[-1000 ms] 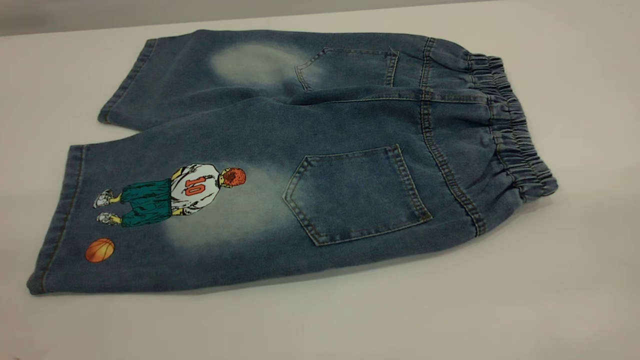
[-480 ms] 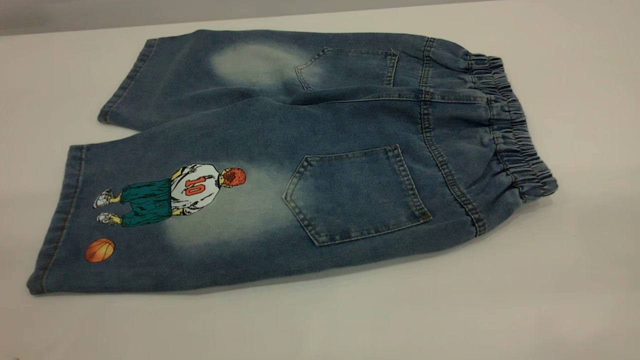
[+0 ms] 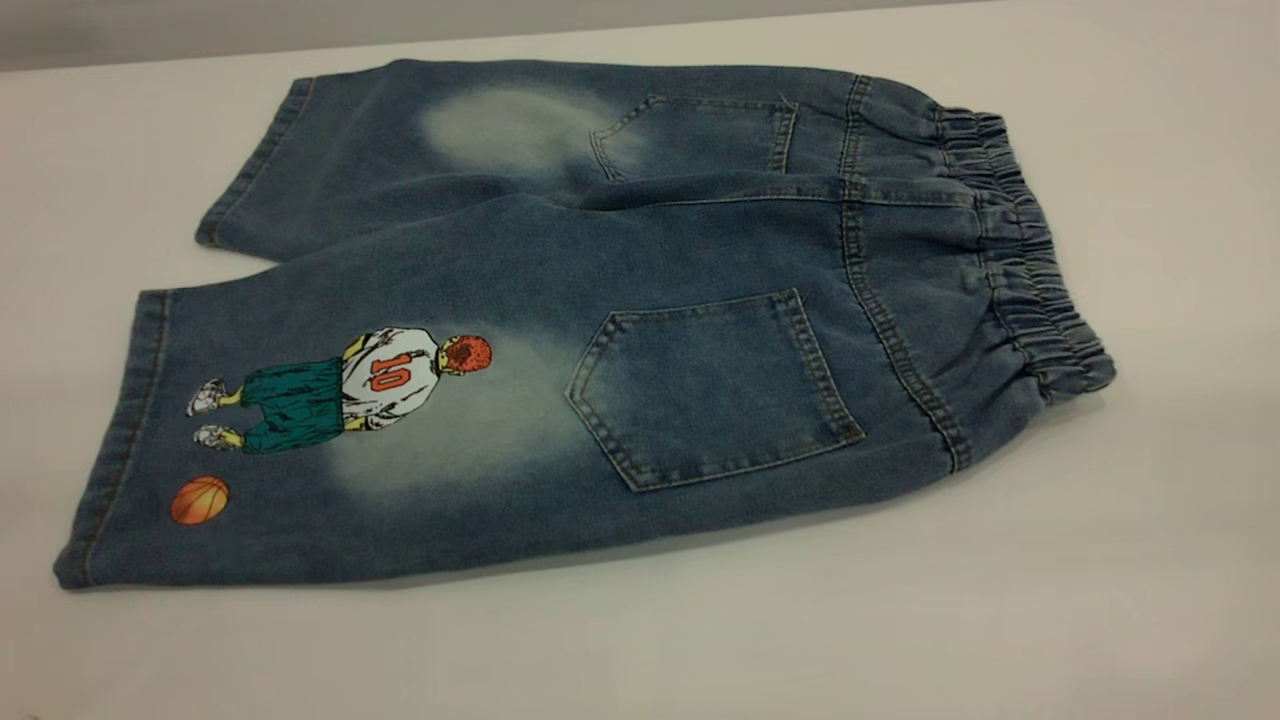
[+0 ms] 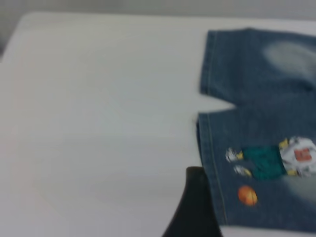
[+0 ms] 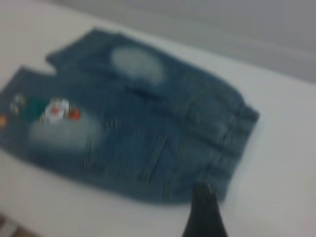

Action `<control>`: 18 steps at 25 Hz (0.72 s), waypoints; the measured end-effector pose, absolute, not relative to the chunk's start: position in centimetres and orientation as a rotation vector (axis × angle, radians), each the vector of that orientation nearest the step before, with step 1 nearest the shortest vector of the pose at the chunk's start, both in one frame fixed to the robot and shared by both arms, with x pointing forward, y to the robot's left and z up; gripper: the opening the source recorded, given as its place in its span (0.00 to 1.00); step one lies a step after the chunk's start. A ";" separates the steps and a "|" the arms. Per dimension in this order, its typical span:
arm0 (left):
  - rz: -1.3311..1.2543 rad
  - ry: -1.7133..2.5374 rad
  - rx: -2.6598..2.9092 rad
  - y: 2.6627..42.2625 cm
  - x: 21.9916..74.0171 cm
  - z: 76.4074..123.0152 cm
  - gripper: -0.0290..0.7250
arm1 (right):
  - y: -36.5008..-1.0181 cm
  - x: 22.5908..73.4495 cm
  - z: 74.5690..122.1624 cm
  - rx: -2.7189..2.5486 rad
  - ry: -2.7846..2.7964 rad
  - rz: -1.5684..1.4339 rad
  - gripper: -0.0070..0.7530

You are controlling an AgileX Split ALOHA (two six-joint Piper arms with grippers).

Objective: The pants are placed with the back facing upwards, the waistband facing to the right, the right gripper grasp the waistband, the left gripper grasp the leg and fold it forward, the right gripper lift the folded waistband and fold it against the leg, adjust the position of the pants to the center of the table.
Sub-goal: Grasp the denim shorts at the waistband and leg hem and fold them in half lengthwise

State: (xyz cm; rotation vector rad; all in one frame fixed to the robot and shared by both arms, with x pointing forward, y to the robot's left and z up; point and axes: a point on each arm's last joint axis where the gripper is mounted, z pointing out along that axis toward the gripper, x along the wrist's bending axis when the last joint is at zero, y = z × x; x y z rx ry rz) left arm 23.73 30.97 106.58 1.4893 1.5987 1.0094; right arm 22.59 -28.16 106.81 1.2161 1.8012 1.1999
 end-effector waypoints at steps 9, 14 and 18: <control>1.008 1.570 1.482 30.7 28.2 112.2 0.76 | -27.9 25.2 112.6 1.239 1.702 1.269 0.58; 0.947 1.582 1.491 30.3 32.5 115.4 0.76 | -27.1 28.8 115.7 1.296 1.709 1.335 0.58; 0.892 1.604 1.515 30.0 36.6 117.2 0.76 | -26.2 32.5 116.8 1.359 1.725 1.396 0.58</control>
